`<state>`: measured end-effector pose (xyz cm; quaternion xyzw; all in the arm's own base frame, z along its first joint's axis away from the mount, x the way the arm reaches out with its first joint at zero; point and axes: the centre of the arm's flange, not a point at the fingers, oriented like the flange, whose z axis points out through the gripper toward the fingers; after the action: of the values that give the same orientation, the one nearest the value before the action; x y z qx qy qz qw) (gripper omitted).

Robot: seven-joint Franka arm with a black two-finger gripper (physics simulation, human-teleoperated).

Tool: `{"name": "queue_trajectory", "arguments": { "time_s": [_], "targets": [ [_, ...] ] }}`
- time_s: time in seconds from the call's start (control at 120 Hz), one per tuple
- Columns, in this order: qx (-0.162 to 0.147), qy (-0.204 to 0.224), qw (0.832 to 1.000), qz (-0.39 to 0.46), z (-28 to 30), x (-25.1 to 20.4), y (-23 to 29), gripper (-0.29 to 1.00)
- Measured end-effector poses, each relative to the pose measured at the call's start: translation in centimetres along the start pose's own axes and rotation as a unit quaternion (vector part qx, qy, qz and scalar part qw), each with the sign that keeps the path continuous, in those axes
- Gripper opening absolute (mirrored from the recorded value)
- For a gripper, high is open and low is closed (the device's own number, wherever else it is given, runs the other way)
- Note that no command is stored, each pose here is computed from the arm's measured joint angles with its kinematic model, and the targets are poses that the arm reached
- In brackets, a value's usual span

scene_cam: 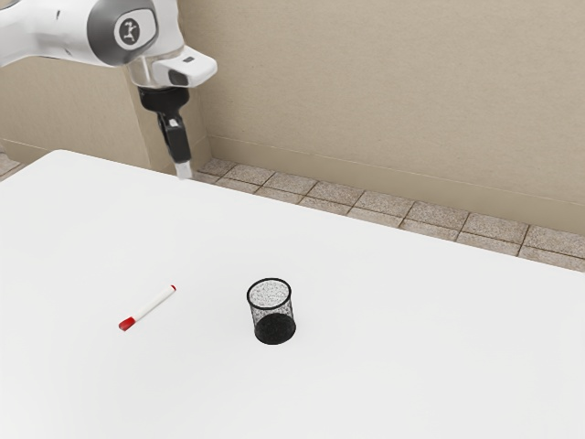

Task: Put the marker into the pen holder.

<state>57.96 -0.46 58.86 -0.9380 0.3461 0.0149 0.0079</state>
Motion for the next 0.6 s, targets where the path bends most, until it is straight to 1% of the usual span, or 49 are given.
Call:
{"name": "queue_trajectory", "arguments": {
  "time_s": [0.233, 0.267, 0.308, 0.342, 0.417, 0.6],
  "targets": [
    [-0.001, -0.003, 1.000, 0.009, 0.5, 0.1, 0.1, 0.70],
    [-0.007, -0.009, 1.000, 0.000, 1.8, -0.3, 0.1, 0.70],
    [-0.019, -0.019, 1.000, -0.011, 4.7, -1.0, 0.1, 0.70],
    [-0.021, -0.022, 0.999, -0.022, 6.4, -1.5, -0.2, 0.70],
    [-0.020, -0.021, 0.998, -0.049, 8.8, -2.3, -1.7, 0.70],
    [-0.012, -0.010, 0.995, -0.096, 11.0, -3.6, -4.0, 0.69]
  ]
}}
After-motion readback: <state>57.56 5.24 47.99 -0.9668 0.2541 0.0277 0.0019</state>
